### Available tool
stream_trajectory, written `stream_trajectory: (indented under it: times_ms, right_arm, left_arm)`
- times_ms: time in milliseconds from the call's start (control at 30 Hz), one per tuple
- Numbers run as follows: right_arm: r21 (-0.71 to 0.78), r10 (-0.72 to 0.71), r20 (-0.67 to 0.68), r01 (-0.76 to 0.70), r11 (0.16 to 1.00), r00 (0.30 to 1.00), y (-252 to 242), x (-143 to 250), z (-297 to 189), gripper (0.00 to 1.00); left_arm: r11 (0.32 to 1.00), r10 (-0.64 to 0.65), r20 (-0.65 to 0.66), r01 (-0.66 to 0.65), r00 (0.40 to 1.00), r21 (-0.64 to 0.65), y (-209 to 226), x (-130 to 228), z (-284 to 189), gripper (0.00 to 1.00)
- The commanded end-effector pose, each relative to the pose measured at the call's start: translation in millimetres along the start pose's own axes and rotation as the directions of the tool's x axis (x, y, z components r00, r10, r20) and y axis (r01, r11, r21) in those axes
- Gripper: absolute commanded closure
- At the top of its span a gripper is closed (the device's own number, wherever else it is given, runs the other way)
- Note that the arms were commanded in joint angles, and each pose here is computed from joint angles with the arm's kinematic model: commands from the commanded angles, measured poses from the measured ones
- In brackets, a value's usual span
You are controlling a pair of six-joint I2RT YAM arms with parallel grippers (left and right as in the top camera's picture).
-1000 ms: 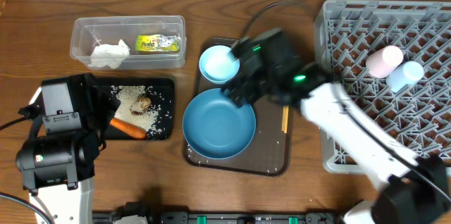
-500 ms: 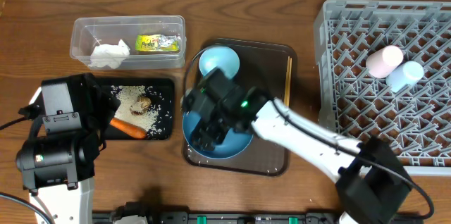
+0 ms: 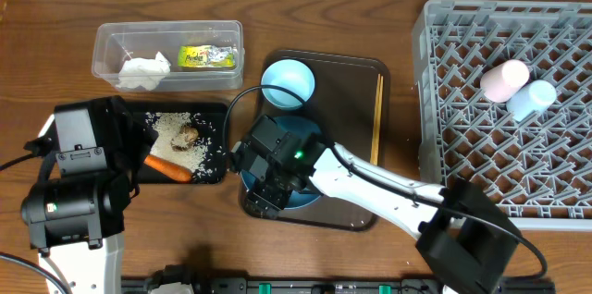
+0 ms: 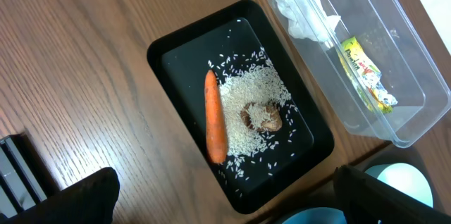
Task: Sort waste into correct bins and load items into the dishwasher rack
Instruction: 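Grasp the rim of the large blue plate with the right gripper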
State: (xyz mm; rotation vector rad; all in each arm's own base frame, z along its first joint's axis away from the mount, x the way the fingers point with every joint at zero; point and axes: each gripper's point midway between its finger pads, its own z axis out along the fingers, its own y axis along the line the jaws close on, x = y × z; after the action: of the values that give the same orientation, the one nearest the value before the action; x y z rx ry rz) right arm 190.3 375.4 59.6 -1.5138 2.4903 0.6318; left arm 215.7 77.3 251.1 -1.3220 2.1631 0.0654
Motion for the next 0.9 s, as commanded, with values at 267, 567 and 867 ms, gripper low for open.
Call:
stream_trajectory:
  times_ms: [267,567,867]
  right_arm:
    - [-0.015,0.068,-0.100,-0.070,0.997,0.993,0,20,29,0.43]
    - [0.010,0.095,-0.098,-0.094,0.995,0.991,-4,20,29,0.74]
    - [0.069,0.114,-0.100,-0.107,0.992,0.989,-13,22,29,0.83]
  left_arm:
    - [1.000,-0.005,0.016,0.006,1.000,-0.014,3,-3,-1,0.02]
    - [1.000,-0.005,0.016,0.006,1.000,-0.014,3,-3,-1,0.02]
    - [1.000,-0.005,0.016,0.006,1.000,-0.014,3,-3,-1,0.02]
